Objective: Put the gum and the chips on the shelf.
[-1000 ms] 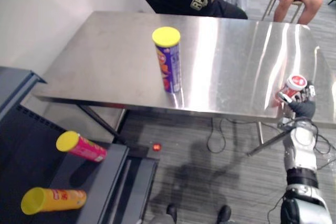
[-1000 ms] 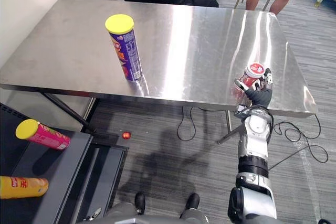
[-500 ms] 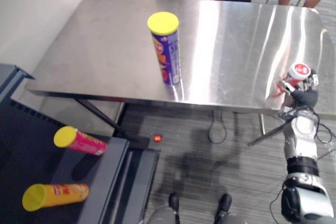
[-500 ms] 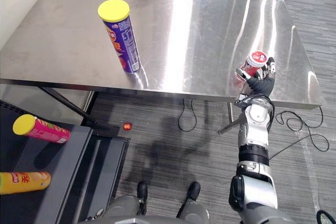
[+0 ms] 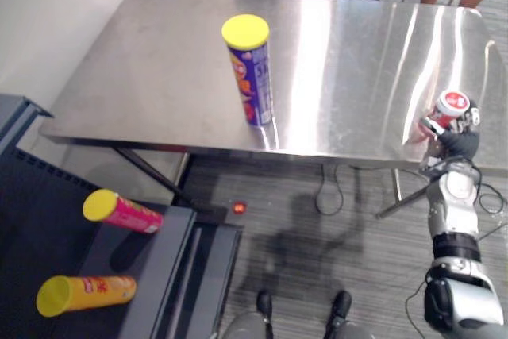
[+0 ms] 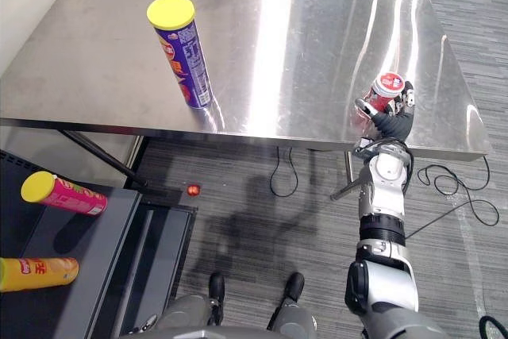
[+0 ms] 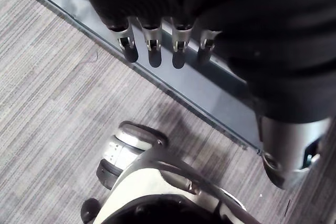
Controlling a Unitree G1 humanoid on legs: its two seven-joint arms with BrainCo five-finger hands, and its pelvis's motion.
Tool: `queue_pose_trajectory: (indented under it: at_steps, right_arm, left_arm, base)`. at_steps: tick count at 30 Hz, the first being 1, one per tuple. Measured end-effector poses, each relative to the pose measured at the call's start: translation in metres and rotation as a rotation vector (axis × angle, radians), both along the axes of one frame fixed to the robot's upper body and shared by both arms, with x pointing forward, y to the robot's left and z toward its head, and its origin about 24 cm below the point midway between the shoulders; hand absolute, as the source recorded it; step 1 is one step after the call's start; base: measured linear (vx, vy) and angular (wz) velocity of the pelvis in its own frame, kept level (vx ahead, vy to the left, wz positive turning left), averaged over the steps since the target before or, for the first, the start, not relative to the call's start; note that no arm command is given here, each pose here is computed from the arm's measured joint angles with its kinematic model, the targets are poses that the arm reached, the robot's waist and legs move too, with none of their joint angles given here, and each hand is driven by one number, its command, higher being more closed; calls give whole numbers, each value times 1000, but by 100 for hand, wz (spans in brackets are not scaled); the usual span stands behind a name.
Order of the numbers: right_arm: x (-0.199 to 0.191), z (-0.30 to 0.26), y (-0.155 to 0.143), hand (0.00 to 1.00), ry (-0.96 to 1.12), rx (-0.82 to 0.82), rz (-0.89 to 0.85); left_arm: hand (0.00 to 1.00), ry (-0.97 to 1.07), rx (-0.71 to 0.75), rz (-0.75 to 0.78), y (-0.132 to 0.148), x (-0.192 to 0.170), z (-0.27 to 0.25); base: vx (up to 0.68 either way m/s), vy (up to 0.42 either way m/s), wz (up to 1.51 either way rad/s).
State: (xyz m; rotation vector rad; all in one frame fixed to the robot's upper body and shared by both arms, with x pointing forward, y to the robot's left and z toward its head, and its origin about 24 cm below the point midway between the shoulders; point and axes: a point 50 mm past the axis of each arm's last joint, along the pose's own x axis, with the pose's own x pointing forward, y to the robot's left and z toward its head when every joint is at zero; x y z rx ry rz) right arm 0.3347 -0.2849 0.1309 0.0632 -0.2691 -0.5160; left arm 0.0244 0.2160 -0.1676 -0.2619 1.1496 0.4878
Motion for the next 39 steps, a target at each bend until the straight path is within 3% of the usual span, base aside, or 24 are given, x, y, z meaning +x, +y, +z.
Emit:
queue_pose_trajectory:
  at_steps: [17,18,32,39]
  right_arm:
    - [20,31,-1,0,-47,14,-7]
    - [23,36,0,100,-61,30,0]
    - [22,45,7,100,-87,-13,27]
    - [-13,38,40,100,-185,-85,133]
  left_arm:
    - [0,-20,13,-7,2,4,1]
    - [0,-19,13,-11,1,5,1]
    - [0,-48,12,-8,-1,12,2]
    - [0,-50,21,16,2,12,3]
  base:
    - [-10,1,0]
    - [0,0,0]
    - [6,3,2]
    - [-4,-4,-5]
